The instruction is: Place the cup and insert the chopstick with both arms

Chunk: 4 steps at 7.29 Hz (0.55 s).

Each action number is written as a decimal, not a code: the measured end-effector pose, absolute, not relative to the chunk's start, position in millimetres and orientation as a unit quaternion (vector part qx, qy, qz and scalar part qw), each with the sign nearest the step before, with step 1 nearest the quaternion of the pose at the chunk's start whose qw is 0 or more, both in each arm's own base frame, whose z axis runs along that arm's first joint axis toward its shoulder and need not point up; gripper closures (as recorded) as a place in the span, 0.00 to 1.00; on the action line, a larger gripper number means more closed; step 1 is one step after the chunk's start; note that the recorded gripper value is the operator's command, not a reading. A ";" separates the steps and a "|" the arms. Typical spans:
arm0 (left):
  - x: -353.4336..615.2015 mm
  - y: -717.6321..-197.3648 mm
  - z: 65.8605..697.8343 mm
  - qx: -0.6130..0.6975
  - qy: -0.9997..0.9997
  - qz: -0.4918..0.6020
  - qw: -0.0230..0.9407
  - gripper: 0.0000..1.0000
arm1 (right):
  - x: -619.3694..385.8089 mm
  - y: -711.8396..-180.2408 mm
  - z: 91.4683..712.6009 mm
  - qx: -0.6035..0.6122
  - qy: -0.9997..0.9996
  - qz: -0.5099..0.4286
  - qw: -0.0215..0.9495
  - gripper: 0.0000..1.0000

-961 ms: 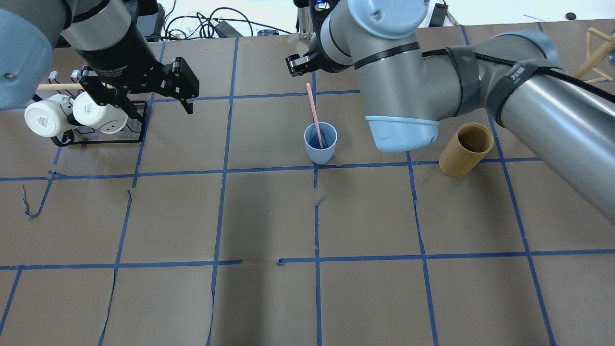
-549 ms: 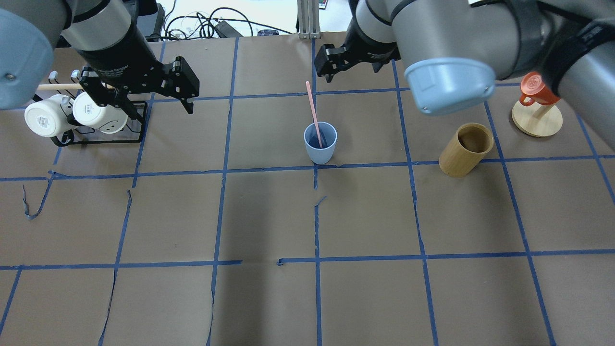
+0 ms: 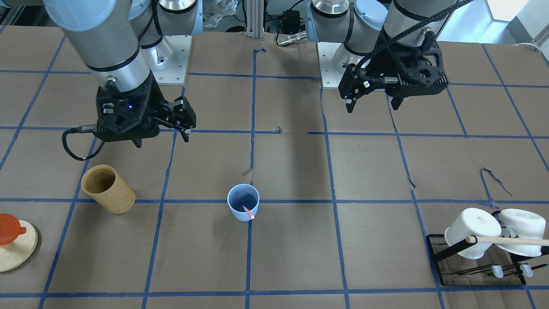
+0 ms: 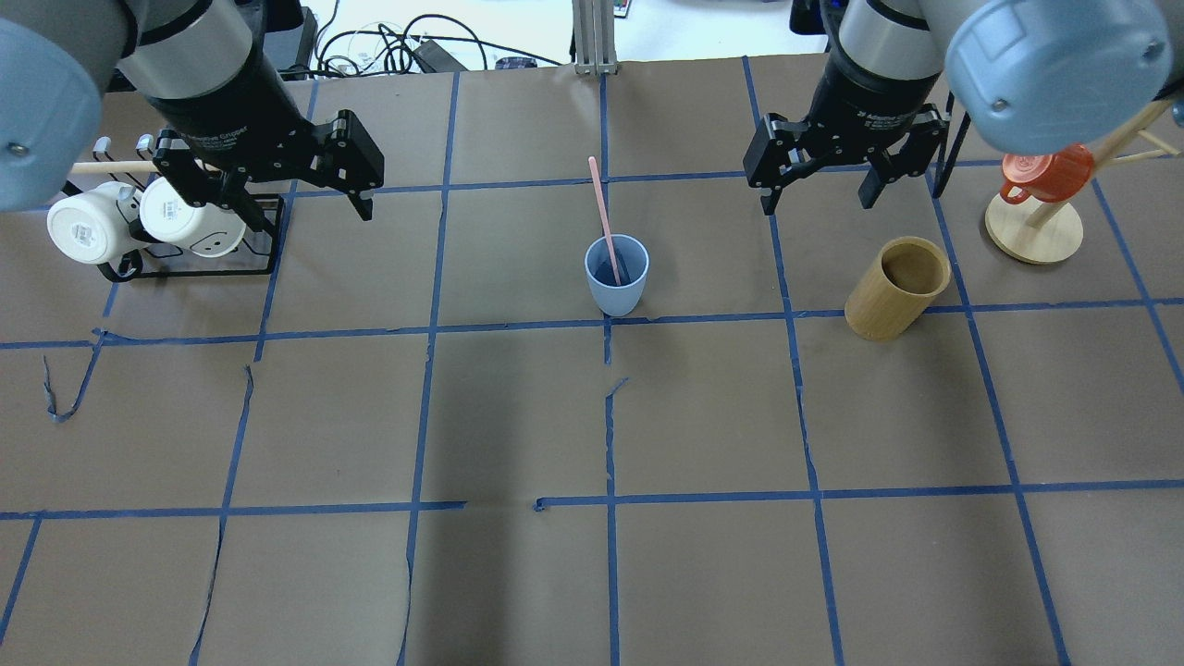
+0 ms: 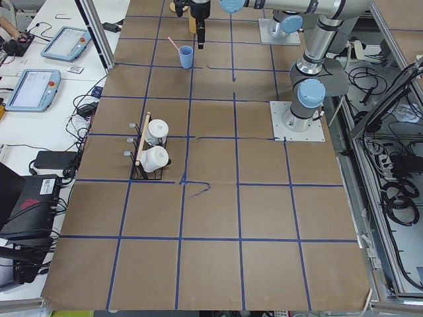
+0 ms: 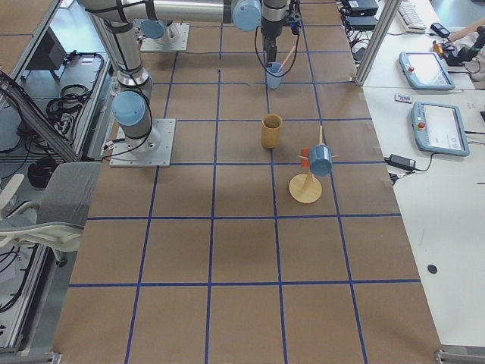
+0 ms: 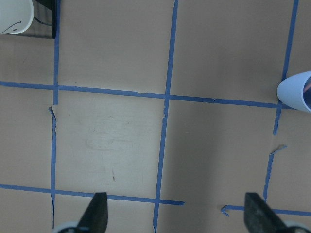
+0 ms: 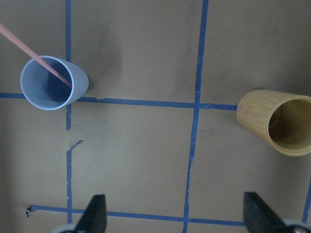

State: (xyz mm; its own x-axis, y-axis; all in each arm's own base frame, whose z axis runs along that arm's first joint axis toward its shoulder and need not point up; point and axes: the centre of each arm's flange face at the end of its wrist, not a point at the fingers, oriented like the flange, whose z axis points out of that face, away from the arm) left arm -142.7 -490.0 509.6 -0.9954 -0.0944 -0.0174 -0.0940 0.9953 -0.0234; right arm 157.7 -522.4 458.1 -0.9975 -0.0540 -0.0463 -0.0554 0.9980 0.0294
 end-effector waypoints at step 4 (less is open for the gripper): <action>-142.8 -489.1 509.6 -0.046 0.999 -0.010 0.009 0.00 | 142.9 -485.7 468.6 -0.012 1.000 0.022 0.017 0.00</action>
State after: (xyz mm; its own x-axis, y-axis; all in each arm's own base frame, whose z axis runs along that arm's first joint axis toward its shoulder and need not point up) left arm -142.8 -489.1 509.6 -0.9955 -0.0929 -0.0165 -0.0926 0.9955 -0.0215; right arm 142.9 -485.7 468.6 -0.9991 -0.0232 -0.0353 -0.0248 0.9987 0.0440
